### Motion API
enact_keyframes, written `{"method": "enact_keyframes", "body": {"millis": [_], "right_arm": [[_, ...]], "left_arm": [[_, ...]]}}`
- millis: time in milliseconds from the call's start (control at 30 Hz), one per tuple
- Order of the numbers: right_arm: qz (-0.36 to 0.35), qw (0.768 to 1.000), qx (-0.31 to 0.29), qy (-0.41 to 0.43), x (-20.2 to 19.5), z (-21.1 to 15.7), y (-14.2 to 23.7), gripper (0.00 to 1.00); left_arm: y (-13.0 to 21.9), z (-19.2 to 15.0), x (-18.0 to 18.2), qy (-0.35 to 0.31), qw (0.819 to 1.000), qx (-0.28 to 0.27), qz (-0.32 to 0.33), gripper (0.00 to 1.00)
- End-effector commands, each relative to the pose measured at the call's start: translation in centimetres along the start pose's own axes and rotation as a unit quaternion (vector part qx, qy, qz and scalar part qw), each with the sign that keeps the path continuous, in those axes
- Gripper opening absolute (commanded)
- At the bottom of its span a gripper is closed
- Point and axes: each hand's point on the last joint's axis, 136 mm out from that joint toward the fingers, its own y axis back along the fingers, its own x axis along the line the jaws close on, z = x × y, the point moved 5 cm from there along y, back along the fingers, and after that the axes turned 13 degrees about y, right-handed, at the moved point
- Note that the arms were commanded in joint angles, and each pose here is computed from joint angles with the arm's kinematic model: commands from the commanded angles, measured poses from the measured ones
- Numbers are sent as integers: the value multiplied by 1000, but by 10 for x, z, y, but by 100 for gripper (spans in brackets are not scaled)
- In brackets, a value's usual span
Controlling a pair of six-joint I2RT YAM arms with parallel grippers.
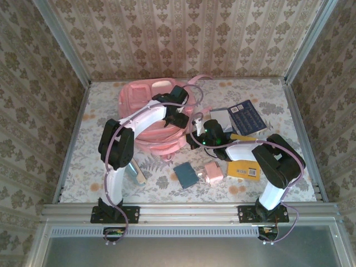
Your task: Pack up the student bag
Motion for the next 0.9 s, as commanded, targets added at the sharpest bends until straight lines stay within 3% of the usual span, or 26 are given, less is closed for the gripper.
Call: {"method": "enact_keyframes", "body": {"millis": [0,100,400,533,867], "right_arm": [[12,1000,-12,-7,2,1,0,0],[12,1000,-13,-9,2,1,1,0],[9,1000,-11,-11,1,-2,2,0],[0,1000,-9,-4,-1,-1,3,0],[-49,994,43,82,-9,8,16,0]], "left_arm": [[-13,-12,8,-26,999,19,34,78],[-16,-14,11,-28,998,22,44,71],[-1,-4,15,-17,1000,6,20,18],[15,5,14,-24,1000,-9,9,0],[58,23,21,-46,997,-54,11,0]]}}
